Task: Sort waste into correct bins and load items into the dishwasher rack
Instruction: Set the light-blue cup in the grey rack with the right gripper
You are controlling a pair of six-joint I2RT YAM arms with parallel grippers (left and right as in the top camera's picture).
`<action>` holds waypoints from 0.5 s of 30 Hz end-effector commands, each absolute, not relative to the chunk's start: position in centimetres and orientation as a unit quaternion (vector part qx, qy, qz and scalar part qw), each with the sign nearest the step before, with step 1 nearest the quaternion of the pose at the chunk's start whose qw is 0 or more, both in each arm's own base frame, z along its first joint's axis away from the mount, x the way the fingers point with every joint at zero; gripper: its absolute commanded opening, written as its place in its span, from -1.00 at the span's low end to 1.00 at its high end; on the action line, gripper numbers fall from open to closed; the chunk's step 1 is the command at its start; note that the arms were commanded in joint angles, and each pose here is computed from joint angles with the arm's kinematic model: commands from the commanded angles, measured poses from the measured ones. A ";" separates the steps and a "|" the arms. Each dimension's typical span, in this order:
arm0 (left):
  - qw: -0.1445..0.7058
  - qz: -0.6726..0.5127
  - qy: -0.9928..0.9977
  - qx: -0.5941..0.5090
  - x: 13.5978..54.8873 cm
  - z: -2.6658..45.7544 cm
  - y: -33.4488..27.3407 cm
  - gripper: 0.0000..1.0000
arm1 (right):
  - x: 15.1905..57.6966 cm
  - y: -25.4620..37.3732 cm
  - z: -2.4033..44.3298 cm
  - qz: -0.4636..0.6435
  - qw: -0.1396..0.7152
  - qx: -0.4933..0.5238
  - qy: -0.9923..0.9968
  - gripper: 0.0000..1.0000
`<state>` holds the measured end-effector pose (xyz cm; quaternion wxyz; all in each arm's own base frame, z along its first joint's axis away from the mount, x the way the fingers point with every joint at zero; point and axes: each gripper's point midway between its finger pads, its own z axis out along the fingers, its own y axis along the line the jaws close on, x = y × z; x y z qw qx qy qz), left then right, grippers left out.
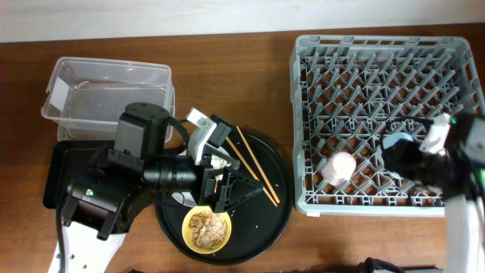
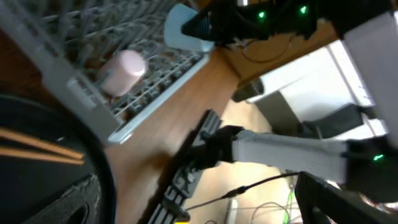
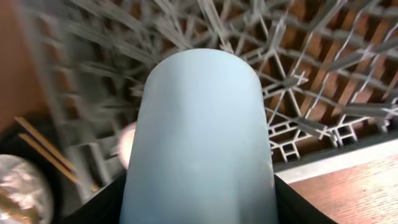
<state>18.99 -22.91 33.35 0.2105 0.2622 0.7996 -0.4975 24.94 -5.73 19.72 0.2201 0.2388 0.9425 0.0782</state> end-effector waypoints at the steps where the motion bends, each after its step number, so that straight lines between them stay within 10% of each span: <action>1: 0.228 -0.428 0.842 0.236 20.6 31.3 -21.5 0.99 | 26.0 -5.1 16.5 0.104 0.147 0.213 0.960 0.10; 9: 0.228 -0.421 0.845 0.240 20.5 30.9 -21.3 0.99 | 27.7 -7.8 12.8 0.057 0.107 0.253 0.960 0.11; 12: 0.227 -0.421 0.845 0.240 20.5 30.9 -21.3 0.99 | 28.6 -6.6 12.7 0.100 0.096 0.245 0.960 0.76; 15: 0.226 -0.420 0.846 0.239 20.5 30.9 -21.3 0.99 | 29.5 -5.2 21.9 0.138 0.178 0.219 0.949 0.85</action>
